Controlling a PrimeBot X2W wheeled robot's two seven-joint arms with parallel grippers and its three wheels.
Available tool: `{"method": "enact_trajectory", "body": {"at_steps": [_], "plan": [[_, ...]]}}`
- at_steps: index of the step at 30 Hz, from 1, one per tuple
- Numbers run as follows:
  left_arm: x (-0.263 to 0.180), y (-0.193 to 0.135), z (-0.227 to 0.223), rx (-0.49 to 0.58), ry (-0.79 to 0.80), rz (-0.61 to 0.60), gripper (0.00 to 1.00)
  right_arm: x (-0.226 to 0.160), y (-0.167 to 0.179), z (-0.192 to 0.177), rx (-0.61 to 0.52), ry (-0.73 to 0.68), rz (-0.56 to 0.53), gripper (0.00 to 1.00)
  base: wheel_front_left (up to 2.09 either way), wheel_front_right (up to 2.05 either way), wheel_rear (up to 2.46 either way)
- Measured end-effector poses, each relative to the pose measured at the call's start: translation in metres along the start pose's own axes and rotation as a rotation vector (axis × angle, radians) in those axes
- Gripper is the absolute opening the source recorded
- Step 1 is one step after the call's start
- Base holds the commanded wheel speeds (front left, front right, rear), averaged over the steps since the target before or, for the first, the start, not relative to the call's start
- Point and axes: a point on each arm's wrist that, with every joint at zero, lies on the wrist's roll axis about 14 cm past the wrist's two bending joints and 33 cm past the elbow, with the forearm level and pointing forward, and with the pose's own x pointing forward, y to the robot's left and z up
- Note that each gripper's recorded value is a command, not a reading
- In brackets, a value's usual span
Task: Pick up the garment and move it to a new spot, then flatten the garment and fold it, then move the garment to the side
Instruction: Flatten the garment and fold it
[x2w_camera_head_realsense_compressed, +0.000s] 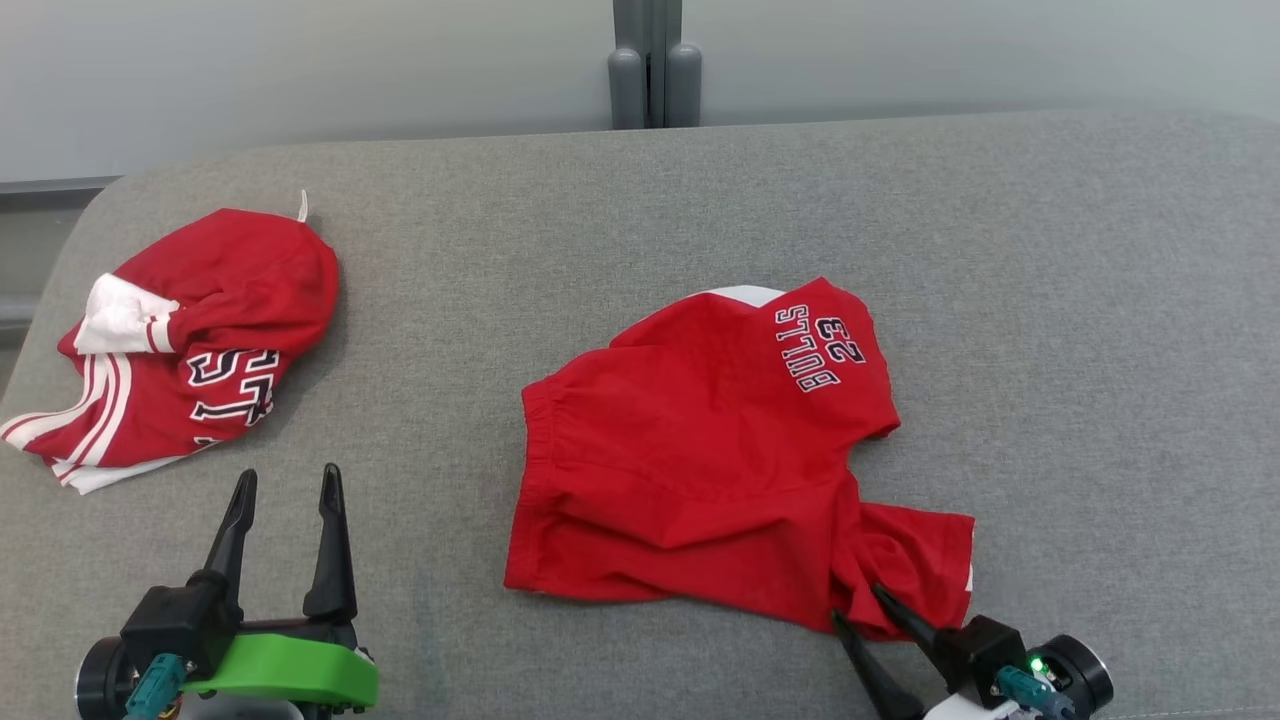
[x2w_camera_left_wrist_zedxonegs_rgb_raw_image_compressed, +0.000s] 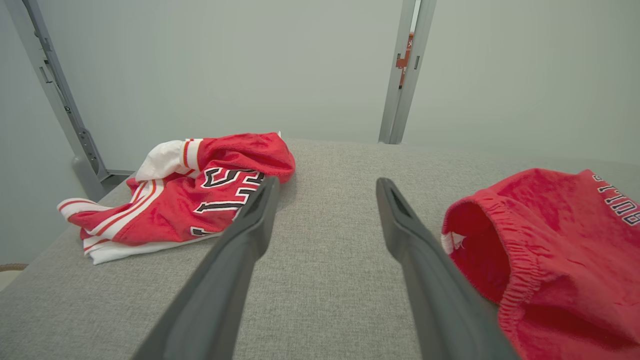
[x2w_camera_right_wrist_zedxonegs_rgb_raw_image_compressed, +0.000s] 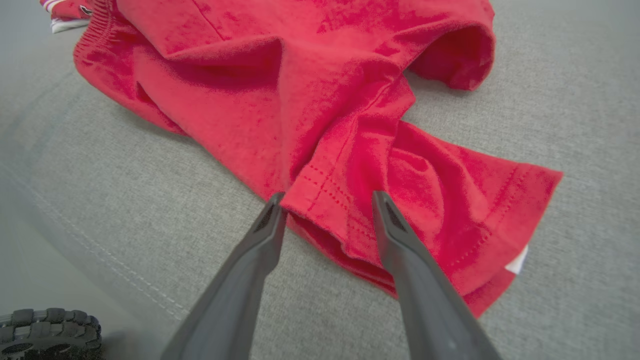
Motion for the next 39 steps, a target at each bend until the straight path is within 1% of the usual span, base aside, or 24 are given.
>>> {"method": "enact_trajectory", "body": {"at_steps": [2,5,9,15,20,29,30,31,32,36,39], "plan": [[0.000,0.001,-0.001,0.001,0.003,0.002,1.00,0.006,-0.001,0.009,0.008,-0.026,0.000,0.00,0.00,0.00,0.00],[0.001,0.000,-0.002,0.000,0.006,0.001,1.00,0.012,-0.015,0.034,0.024,-0.103,-0.037,0.00,0.00,0.00,0.00],[0.004,-0.002,-0.005,-0.002,0.015,-0.005,1.00,0.009,-0.047,0.056,0.068,-0.178,-0.127,0.00,0.00,0.00,0.00],[0.013,-0.011,-0.008,-0.013,0.018,-0.027,1.00,0.017,-0.089,0.085,0.034,-0.239,-0.192,0.00,0.00,0.00,0.00],[0.021,-0.017,-0.010,-0.019,0.021,-0.042,1.00,0.040,-0.114,0.100,-0.005,-0.244,-0.214,0.00,0.00,0.00,0.00],[0.028,-0.017,-0.020,-0.024,0.050,-0.040,1.00,0.091,-0.143,0.097,0.051,-0.164,-0.254,0.00,0.00,0.00,0.00],[0.029,-0.017,-0.022,-0.025,0.054,-0.039,1.00,0.095,-0.145,0.093,0.052,-0.143,-0.258,0.11,0.00,0.00,0.00],[0.029,-0.016,-0.023,-0.025,0.058,-0.038,1.00,0.098,-0.146,0.089,0.051,-0.126,-0.256,0.91,0.00,0.00,0.00],[0.029,-0.017,-0.024,-0.026,0.061,-0.038,1.00,0.100,-0.146,0.086,0.050,-0.114,-0.256,1.00,0.00,0.00,0.00],[0.030,-0.016,-0.025,-0.028,0.062,-0.035,1.00,0.101,-0.150,0.099,0.065,-0.153,-0.266,1.00,0.00,0.00,0.00],[0.032,-0.020,-0.023,-0.031,0.056,-0.046,1.00,0.089,-0.154,0.104,0.069,-0.188,-0.285,1.00,0.00,0.00,0.00]]}}
